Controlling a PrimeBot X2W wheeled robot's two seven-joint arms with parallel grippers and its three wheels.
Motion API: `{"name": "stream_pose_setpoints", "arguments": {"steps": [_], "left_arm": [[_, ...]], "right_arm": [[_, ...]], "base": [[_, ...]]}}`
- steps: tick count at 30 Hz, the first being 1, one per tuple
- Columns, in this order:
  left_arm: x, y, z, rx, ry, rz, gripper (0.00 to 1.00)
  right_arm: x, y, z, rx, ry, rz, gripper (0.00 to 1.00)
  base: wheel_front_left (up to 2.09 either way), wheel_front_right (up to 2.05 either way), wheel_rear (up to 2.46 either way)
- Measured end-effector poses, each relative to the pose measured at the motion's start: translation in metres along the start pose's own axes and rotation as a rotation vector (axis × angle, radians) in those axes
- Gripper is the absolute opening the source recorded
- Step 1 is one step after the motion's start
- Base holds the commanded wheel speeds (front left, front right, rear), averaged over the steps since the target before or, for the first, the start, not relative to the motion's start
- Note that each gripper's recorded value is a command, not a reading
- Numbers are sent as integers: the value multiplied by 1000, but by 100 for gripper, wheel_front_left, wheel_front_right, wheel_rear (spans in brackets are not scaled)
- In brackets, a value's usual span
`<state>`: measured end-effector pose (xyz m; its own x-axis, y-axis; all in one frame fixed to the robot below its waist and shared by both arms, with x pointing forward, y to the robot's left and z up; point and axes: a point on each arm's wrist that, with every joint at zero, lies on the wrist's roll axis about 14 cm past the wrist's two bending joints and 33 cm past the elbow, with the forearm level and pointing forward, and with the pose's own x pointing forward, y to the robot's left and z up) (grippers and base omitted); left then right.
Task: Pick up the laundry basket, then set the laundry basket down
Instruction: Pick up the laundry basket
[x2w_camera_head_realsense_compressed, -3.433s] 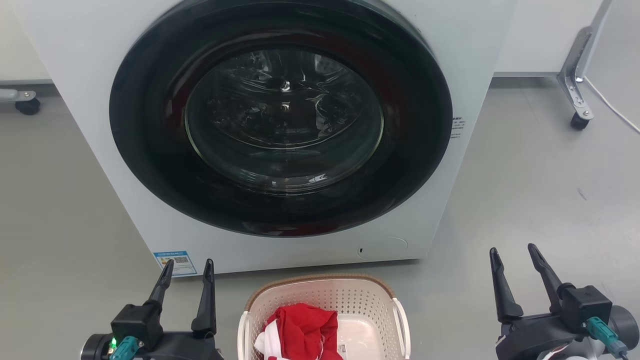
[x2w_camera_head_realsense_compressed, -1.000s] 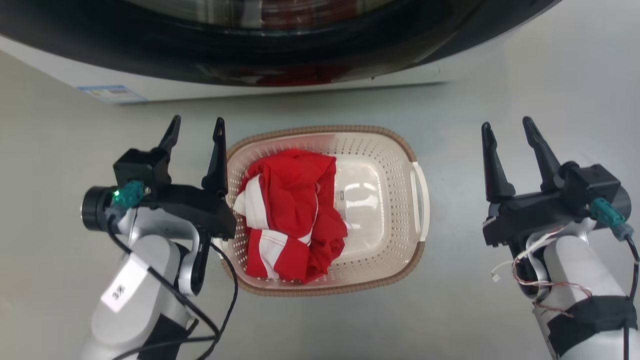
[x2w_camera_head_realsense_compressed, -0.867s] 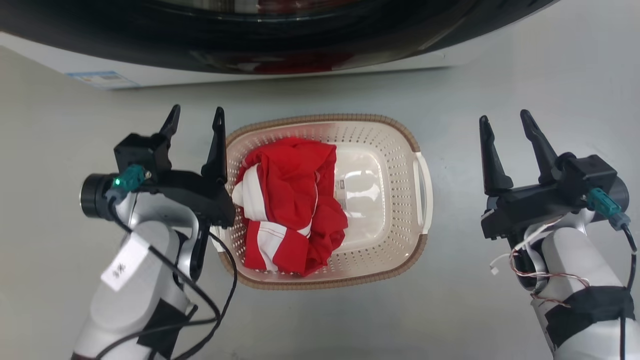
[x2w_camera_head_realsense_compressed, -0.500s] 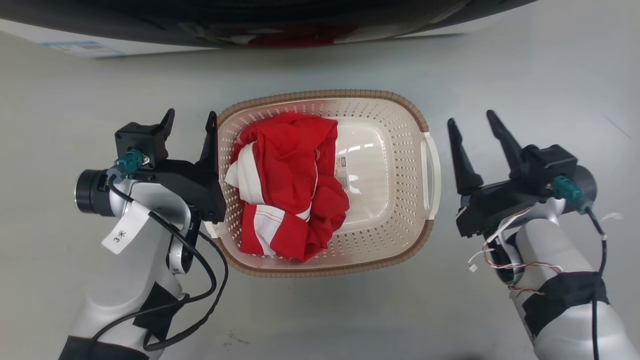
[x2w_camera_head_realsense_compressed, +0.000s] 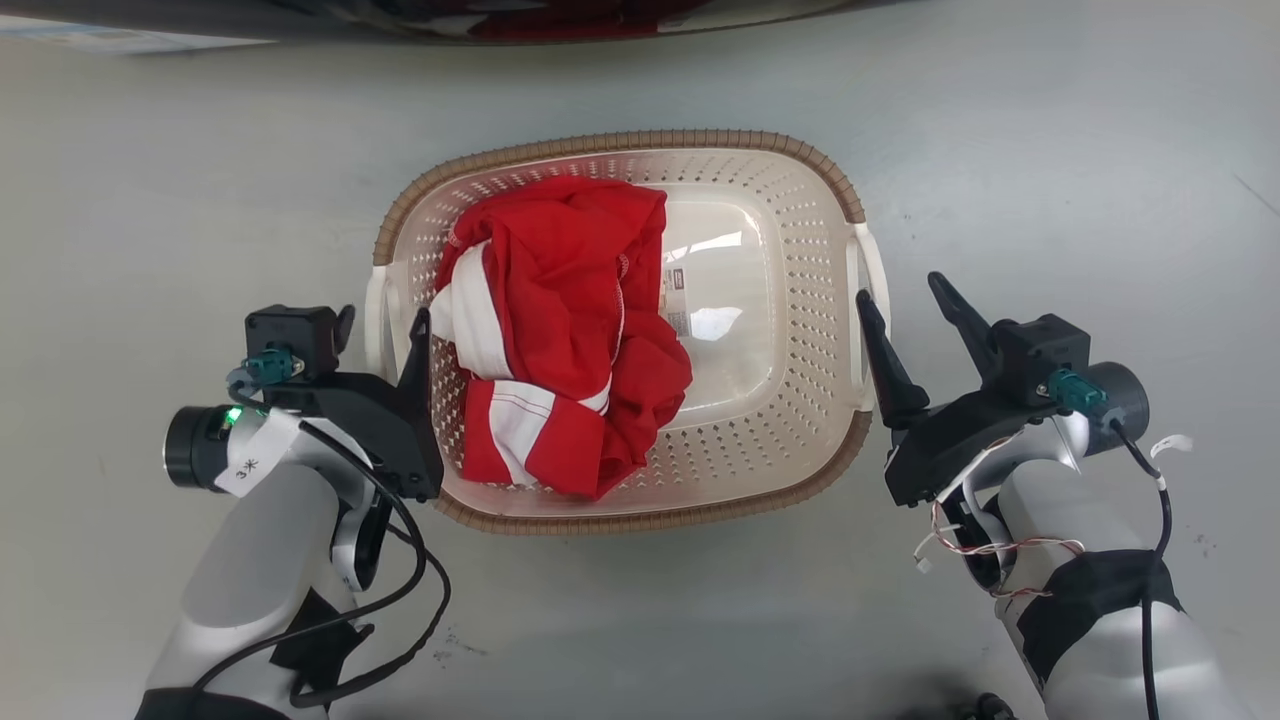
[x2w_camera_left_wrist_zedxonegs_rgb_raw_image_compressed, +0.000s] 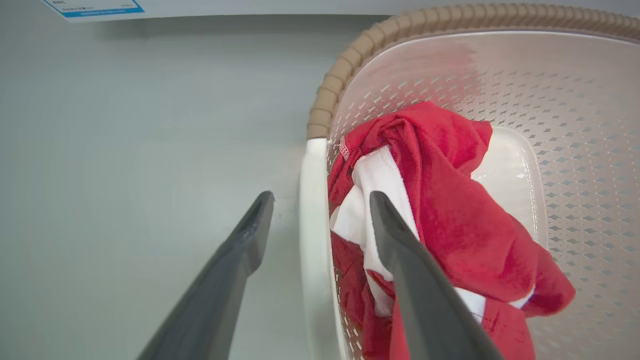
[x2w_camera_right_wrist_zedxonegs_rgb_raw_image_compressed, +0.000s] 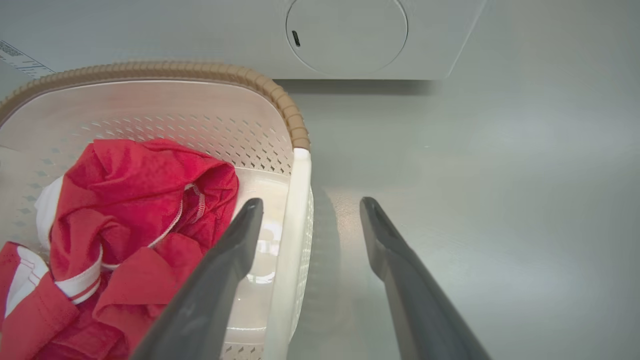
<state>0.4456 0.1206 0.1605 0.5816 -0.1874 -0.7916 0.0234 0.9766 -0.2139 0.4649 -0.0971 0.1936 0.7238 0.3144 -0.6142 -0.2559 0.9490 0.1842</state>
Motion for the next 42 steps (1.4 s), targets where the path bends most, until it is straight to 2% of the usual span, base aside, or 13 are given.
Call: {"name": "stream_pose_setpoints", "arguments": {"steps": [5, 12, 13, 14, 15, 18, 42], "left_arm": [[3, 6, -22, -14, 63, 5, 100], [10, 15, -29, -47, 92, 18, 100], [10, 15, -32, -55, 100, 20, 100], [10, 15, -33, -61, 105, 22, 37], [10, 15, -33, -65, 108, 19, 0], [13, 3, -33, -79, 111, -8, 0], [-7, -15, -14, -101, 121, -30, 0]], "right_arm": [[4, -3, -16, 8, 48, -6, 100], [10, -3, -30, 20, 86, 0, 100], [11, -2, -30, 22, 89, 0, 77], [11, -3, -30, 28, 91, 0, 77], [12, -3, -31, 32, 94, 2, 0], [14, 10, -31, 55, 95, 30, 0], [-5, 5, -21, 48, 132, -1, 0]], "base": [[0, 0, 0], [0, 0, 0], [0, 0, 0], [0, 0, 0], [0, 0, 0], [0, 0, 0], [0, 0, 0]]}}
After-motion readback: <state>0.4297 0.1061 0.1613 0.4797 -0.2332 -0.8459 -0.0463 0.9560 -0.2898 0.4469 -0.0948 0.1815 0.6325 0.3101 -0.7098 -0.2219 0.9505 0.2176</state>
